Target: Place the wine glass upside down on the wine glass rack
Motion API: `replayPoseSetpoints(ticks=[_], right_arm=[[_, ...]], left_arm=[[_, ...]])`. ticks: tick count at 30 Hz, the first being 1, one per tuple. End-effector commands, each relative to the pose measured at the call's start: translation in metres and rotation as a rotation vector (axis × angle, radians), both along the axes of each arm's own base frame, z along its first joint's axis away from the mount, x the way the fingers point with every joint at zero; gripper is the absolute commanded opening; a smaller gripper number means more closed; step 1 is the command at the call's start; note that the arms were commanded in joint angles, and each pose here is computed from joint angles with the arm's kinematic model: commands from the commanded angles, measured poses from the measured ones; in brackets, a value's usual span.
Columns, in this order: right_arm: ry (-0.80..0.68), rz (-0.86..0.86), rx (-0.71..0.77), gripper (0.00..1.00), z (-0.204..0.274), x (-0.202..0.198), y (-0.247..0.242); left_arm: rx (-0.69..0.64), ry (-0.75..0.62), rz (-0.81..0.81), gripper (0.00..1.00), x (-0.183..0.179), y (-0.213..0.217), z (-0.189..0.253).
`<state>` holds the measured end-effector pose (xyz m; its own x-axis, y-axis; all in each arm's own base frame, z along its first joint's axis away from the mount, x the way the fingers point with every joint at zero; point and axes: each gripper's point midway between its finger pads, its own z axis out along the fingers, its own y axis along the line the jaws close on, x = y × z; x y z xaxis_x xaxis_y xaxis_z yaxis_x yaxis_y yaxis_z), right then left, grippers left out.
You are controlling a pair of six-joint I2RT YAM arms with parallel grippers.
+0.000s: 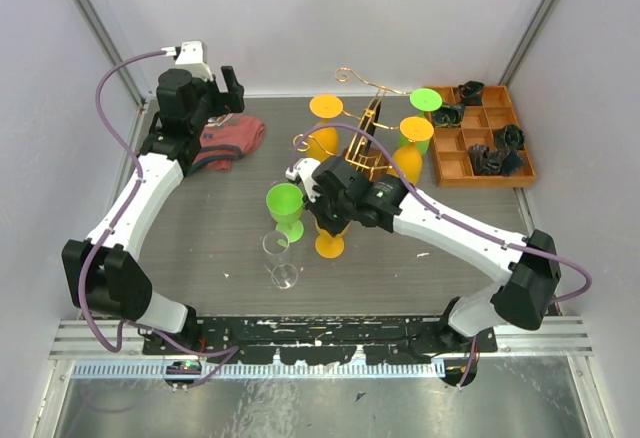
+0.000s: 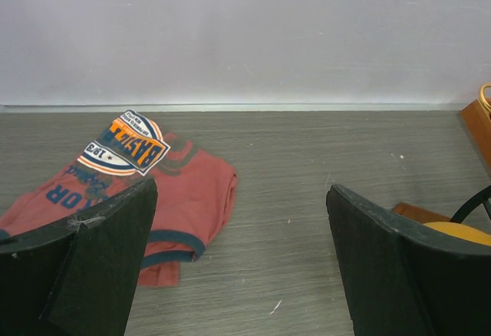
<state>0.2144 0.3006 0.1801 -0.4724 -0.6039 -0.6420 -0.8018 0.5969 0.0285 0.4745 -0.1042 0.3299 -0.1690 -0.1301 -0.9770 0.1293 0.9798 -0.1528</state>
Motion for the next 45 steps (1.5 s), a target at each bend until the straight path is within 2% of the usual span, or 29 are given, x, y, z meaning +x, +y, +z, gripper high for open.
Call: replayPoseSetpoints(ticks=[1,6,12,18,24,28,32,39,42,45], right_arm=[[-0.052,-0.033,0.026,0.01,0.026,-0.001,-0.011],[-0.07,-0.069,0.007,0.01,0.054,-0.005,-0.029],[-0.117,-0.104,0.082,0.01,0.117,-0.01,-0.04],[-0.308,-0.155,0.345,0.01,0.22,-0.006,-0.047],[-0.44,-0.101,0.519,0.01,0.28,-0.008,-0.042],[-0.552,-0.08,0.637,0.01,0.311,-0.006,-0.039],[-0.67,-0.047,0.772,0.01,0.338,-0.005,-0.032],[-0.968,-0.095,0.76,0.01,0.352,0.032,-0.025],[-1.083,-0.118,0.75,0.01,0.356,0.049,-0.018],[-1.136,-0.099,0.756,0.01,0.355,0.063,-0.004]], left_arm=[[-0.012,-0.025,-0.007,0.98,-0.003,-0.002,0.013],[-0.015,-0.029,-0.03,0.98,-0.003,-0.008,0.023],[-0.028,-0.02,-0.061,0.98,-0.011,-0.016,0.045],[-0.114,0.03,-0.026,0.98,-0.018,-0.015,0.059],[-0.216,0.03,0.078,0.98,-0.022,-0.002,0.077],[-0.368,0.002,0.171,0.98,-0.03,0.008,0.091],[-0.605,-0.035,0.255,0.98,-0.042,0.017,0.105],[-0.894,-0.038,0.33,0.98,-0.058,0.023,0.116],[-0.976,-0.04,0.33,0.98,-0.065,0.023,0.121],[-1.041,-0.023,0.306,0.98,-0.066,0.017,0.124]])
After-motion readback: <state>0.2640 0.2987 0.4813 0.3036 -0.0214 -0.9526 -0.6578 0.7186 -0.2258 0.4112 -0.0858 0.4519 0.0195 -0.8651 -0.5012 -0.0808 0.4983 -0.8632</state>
